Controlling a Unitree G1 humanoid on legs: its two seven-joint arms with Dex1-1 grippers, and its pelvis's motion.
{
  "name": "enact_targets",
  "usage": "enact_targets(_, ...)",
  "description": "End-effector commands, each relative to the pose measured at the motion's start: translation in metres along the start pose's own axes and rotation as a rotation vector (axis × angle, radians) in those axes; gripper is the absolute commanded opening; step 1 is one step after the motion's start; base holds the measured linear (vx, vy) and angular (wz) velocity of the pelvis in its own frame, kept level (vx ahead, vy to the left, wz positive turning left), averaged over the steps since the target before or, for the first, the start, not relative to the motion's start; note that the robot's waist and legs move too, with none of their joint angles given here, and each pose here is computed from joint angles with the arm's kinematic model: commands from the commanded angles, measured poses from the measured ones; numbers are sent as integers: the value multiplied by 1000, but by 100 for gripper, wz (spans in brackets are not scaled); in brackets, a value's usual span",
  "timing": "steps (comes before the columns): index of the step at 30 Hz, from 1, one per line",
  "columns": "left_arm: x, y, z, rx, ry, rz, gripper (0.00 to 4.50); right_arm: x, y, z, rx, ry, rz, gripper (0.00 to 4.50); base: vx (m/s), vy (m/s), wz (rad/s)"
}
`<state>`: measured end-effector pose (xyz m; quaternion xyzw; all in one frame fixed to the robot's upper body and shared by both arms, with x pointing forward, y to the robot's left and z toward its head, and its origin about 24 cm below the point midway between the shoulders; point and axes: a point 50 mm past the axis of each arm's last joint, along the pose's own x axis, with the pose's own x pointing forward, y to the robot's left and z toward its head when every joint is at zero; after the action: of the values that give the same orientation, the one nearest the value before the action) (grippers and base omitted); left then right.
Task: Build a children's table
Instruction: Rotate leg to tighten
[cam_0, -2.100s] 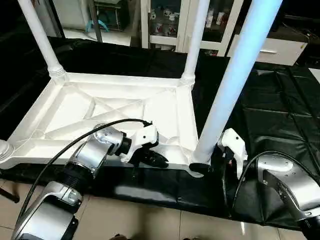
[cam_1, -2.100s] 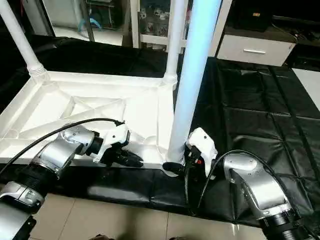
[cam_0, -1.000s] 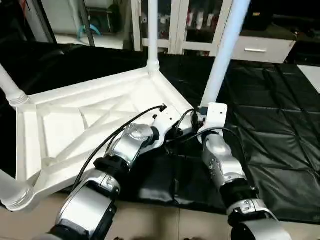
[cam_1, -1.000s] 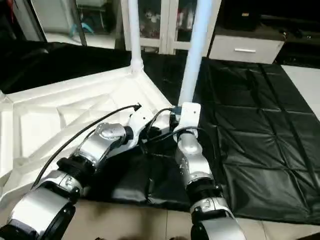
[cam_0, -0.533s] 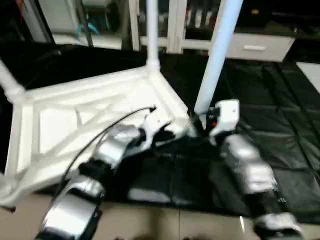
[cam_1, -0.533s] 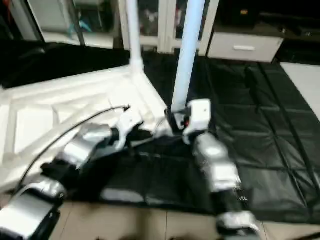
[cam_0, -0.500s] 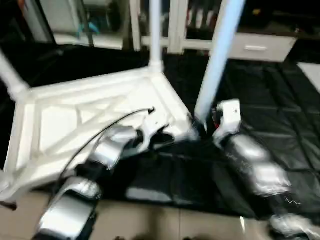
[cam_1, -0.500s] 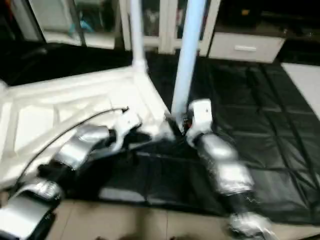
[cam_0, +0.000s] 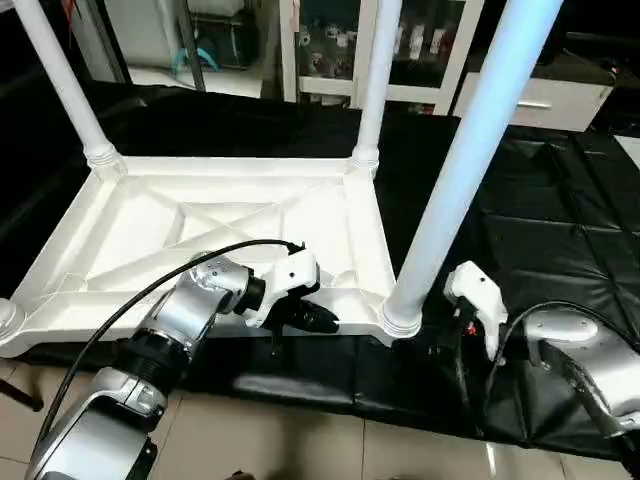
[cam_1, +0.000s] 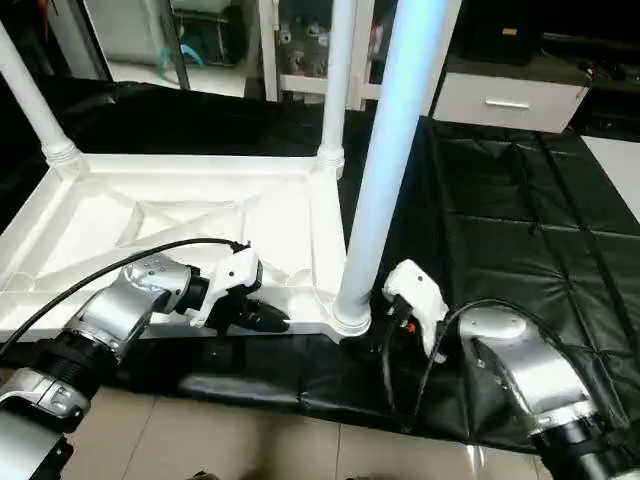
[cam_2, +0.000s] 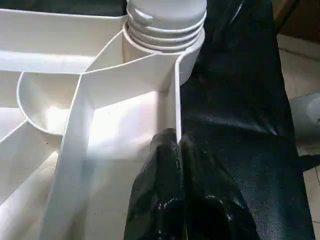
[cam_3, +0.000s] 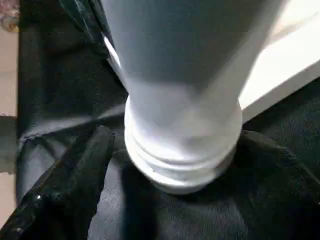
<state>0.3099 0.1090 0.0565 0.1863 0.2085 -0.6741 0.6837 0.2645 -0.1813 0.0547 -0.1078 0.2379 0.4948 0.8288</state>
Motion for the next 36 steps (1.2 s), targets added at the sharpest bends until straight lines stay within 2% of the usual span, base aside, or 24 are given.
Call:
enact_targets(1,9,-5,-8,-4,72,-48,0,6,-2,6,-20,-19,-15,406,0,0,0)
enact_targets(8,8,-4,-8,-2,78,-34,0,13,-4,15,-10,-83,-33,406,0,0,0)
enact_targets(11,8,-5,-8,-4,78,-33,0,15,-3,15,-4,-84,-22,406,0,0,0)
enact_targets(13,8,-4,-8,-6,78,-28,0,17,-2,14,3,-77,-2,371,0,0,0)
enact_targets(23,7,-6,-11,-16,75,-23,0,14,1,10,5,-94,30,317,0,0,0)
enact_targets(32,10,-8,-10,-21,62,-29,0,16,6,7,27,-140,20,306,0,0,0)
enact_targets(36,12,-8,-10,-30,52,-27,0,21,9,7,87,-203,9,302,0,0,0)
